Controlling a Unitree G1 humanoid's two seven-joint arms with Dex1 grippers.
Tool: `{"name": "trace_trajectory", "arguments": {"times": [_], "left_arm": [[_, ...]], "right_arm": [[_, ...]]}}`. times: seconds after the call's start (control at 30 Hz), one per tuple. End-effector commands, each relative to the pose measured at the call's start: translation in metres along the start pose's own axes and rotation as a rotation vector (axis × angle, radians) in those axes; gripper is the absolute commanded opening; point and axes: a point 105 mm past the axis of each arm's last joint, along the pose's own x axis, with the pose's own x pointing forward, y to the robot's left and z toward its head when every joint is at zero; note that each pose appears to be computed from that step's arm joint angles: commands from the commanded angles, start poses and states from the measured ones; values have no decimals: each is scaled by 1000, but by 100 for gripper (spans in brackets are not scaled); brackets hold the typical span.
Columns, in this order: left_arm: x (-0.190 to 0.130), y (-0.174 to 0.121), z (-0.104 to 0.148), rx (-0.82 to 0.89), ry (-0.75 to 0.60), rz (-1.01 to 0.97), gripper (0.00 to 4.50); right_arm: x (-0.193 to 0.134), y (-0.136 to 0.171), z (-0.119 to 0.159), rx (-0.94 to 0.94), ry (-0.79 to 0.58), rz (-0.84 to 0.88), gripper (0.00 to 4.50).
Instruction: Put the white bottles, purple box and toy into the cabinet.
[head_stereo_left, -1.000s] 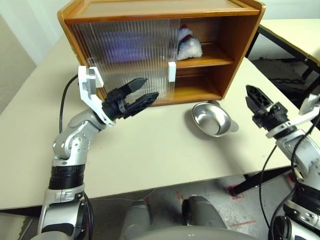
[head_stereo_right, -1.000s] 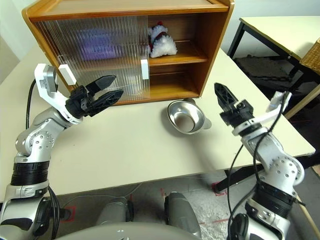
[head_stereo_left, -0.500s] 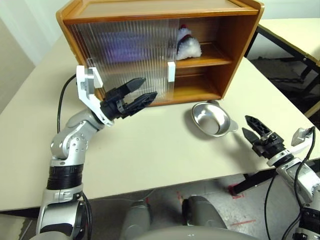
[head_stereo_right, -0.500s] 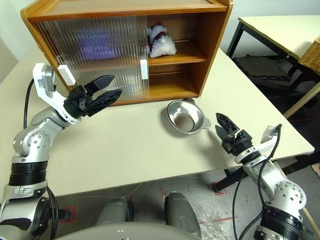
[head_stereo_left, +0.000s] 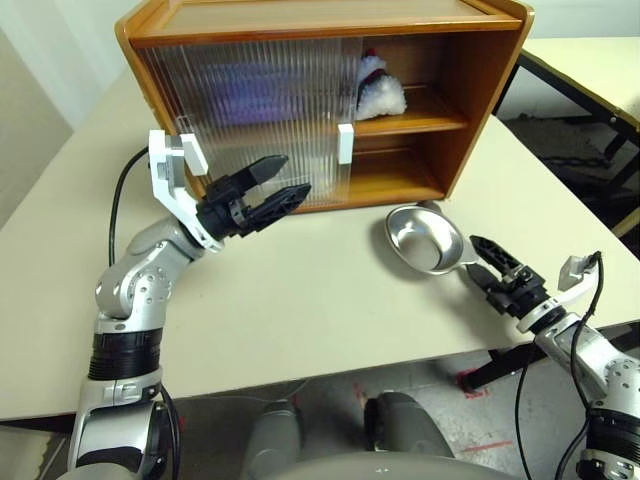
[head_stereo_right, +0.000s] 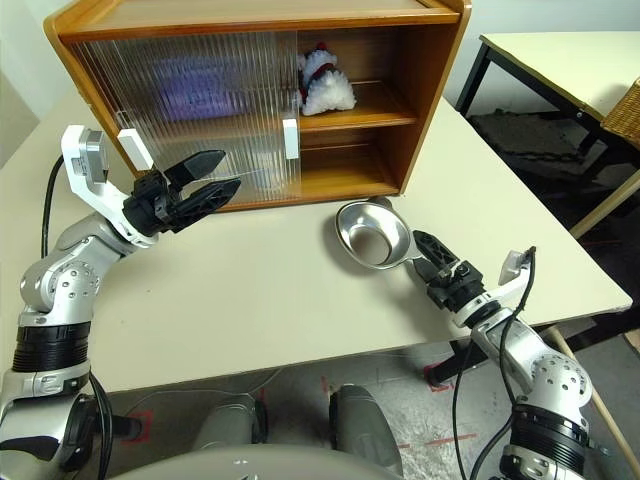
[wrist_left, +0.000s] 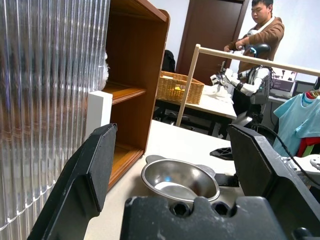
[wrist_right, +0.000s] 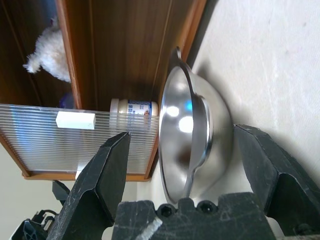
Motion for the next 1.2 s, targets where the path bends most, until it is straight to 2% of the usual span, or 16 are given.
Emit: {"name": "trace_trajectory", "arguments": {"times": [0.03,0.2,0.3,0.57,0.67,0.8,1.2], "left_arm": [[-2,0,4,17,9,6,450],[-3,0,7,23,12,9,450],[-3,0,7,25,13,11,450],[-2,0,10,30,14,11,450],[-1,1,10,33,13,12,450],[-1,1,10,35,14,11,450],[1,1,8,31,17,-9,450]], "right_arm": [[2,-1,1,3,-11,-12,448],[1,-4,-1,8,-11,-22,448],[2,-8,1,14,-14,-28,385],[3,-14,10,-2,-17,-34,89],[4,-15,12,-10,-18,-29,4],[6,-11,16,-11,-21,-1,4],[17,33,27,112,-96,208,4]]}}
